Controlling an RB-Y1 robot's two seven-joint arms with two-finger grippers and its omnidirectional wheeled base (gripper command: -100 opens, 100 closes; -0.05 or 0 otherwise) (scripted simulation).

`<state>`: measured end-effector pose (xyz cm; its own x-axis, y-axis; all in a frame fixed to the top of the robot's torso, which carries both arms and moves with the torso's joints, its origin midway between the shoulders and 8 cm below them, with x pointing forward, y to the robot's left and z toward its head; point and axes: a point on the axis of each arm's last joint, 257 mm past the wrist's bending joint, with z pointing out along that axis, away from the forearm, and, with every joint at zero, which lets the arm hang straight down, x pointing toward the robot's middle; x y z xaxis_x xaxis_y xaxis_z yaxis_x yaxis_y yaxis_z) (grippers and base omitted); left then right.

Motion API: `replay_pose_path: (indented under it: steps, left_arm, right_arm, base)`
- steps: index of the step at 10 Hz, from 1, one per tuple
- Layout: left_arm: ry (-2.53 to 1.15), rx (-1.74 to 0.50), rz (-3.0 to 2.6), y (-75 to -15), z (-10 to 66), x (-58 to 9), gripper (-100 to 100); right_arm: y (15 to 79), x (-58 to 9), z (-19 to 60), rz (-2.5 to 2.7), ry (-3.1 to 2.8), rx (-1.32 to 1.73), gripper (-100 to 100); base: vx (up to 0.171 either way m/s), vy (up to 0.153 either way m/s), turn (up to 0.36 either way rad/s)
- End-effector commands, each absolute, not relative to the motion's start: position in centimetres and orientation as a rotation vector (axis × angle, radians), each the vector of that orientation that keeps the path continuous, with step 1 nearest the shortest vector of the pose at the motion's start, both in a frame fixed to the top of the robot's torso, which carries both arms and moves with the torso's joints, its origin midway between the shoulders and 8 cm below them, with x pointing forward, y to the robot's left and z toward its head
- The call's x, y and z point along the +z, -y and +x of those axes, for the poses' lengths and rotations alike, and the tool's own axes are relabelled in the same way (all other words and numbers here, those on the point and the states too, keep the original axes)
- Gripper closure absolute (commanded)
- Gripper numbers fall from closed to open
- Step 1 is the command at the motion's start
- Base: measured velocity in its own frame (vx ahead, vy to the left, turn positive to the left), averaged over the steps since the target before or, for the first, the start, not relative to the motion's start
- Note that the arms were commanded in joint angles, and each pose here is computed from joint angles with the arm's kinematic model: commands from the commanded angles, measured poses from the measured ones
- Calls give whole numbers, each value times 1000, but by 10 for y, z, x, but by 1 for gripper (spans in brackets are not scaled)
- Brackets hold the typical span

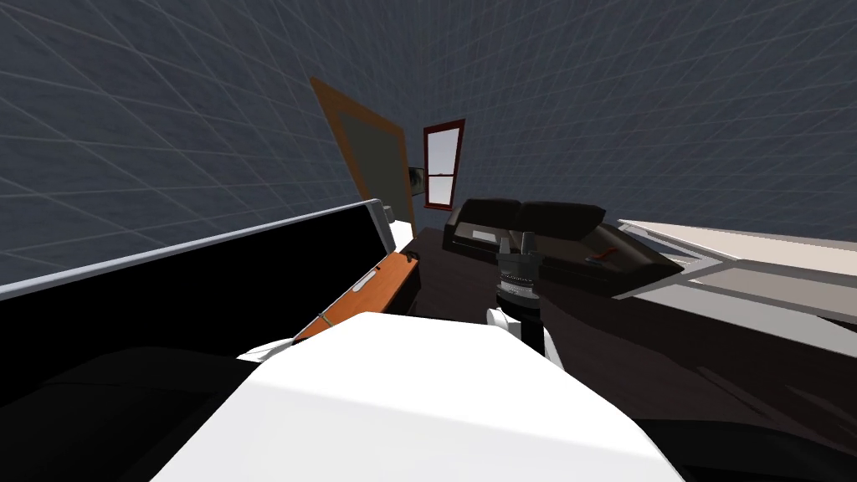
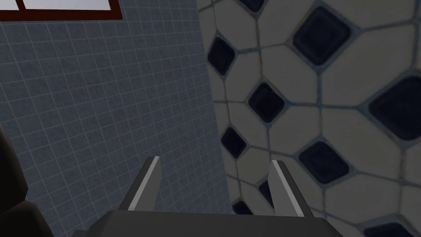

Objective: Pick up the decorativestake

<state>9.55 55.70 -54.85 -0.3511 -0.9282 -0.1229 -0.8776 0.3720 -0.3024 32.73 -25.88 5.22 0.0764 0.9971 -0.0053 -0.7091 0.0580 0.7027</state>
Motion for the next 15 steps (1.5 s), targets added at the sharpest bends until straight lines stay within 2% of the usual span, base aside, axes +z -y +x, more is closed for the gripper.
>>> replay_pose_path:
  steps: [1, 9, 10, 11, 15]
  left_arm:
    - [-2356, -247, -1621, -562, 94, -547, -100]
    - [-2299, -121, -1756, -588, 87, -558, -100]
    - [-2296, -119, -1760, -588, 87, -558, 0]
    - [-2296, -119, -1759, -579, 83, -567, -100]
    - [-2295, -119, -1761, -568, 79, -579, -100]
  right_arm:
    - [259, 52, 327, 622, -584, 1410, 0]
    - [259, 52, 327, 622, -584, 1410, 0]
    - [259, 52, 327, 622, -584, 1410, 0]
    - [259, 52, 327, 622, -584, 1410, 0]
    - [259, 52, 327, 622, -584, 1410, 0]
  base:
    - [-11, 56, -97]
    - [-26, 77, -126]
    - [-3, 6, 5]
    - [11, 30, -14]
    - [-4, 3, -14]
